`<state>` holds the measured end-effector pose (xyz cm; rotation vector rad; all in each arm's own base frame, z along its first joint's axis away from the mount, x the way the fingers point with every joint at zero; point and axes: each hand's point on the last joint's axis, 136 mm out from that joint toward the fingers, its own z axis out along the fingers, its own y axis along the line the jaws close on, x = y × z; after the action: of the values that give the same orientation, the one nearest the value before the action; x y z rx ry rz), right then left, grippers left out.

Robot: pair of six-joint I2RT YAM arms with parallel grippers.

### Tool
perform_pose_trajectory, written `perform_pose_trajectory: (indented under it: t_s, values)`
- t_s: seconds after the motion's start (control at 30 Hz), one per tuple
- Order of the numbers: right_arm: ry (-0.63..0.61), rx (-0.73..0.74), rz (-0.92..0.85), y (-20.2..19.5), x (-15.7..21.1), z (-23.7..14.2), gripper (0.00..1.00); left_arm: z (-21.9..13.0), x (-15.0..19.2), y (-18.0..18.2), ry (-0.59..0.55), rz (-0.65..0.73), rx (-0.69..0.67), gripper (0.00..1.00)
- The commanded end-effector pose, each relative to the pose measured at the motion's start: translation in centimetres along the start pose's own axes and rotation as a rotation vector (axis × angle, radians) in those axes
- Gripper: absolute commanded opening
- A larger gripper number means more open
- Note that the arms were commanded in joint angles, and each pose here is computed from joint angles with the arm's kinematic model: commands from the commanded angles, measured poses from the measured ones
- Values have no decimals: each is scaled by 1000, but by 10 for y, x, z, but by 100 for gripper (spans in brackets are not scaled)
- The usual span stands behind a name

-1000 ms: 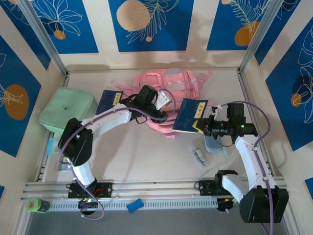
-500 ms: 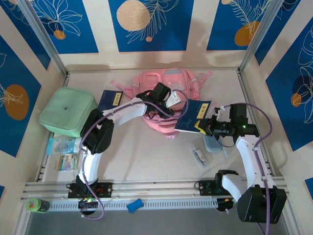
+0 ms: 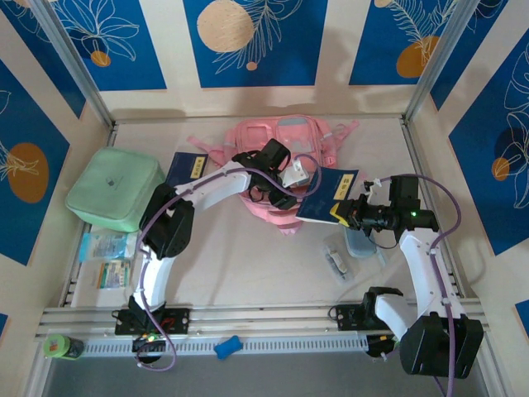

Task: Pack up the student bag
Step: Open the student bag at the top-center of the table.

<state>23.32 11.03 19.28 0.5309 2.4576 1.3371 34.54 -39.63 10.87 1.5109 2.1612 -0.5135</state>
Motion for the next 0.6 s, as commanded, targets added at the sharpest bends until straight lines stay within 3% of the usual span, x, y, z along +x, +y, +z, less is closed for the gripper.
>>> perform_pose_trajectory:
  t_s: [0.0,0.4,0.57]
  values:
    - [20,-53,-35,9,6,-2,0,9,2,-14,24,-23,80,49]
    - [12,-49,-38,8,6,-6,0,4,-7,-14,9,-34,90,5]
    - [3,-49,-43,10,8,-10,0,-19,-23,-14,-55,-32,69,0]
